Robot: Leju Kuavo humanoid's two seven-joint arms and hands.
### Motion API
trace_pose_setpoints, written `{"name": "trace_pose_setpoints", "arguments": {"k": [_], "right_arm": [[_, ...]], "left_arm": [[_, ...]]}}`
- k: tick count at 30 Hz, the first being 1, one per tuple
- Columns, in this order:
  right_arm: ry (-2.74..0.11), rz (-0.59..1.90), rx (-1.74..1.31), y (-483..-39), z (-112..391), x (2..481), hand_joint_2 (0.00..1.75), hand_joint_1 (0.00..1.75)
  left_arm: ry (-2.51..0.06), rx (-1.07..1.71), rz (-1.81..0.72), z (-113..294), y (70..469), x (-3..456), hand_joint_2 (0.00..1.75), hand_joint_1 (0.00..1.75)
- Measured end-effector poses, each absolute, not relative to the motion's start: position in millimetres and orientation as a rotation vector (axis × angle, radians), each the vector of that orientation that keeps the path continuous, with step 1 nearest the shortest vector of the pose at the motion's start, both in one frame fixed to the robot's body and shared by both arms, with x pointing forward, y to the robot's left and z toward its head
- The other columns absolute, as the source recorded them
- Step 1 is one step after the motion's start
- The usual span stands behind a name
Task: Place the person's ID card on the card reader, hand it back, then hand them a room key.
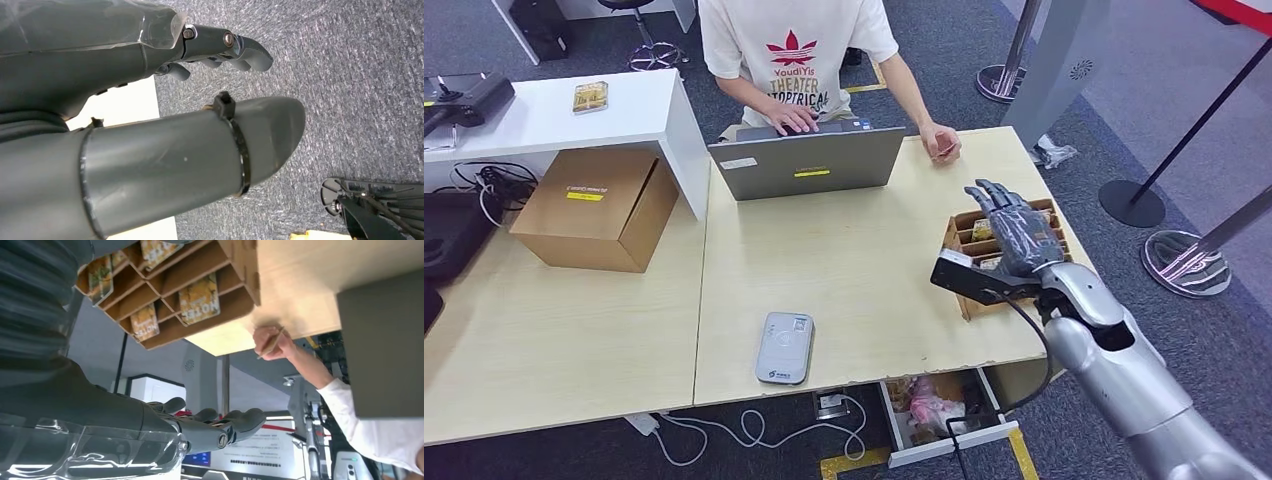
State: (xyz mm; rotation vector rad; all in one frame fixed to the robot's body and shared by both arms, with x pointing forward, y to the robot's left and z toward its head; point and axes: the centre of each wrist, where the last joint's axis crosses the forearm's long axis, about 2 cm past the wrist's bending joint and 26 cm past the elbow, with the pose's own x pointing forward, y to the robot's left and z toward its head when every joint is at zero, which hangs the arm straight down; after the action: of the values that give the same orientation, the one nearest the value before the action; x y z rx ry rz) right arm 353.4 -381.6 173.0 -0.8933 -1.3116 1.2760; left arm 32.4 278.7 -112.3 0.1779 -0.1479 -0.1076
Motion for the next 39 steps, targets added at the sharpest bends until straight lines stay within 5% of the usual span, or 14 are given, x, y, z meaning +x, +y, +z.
{"name": "trace_pose_setpoints", "arguments": {"k": [39], "right_arm": [[-1.183, 1.321, -0.758, -380, 149, 349, 1.75, 0.03]], "left_arm": [[-0.126, 0.195, -0.126, -112, 290, 37, 0.0, 0.0]]}}
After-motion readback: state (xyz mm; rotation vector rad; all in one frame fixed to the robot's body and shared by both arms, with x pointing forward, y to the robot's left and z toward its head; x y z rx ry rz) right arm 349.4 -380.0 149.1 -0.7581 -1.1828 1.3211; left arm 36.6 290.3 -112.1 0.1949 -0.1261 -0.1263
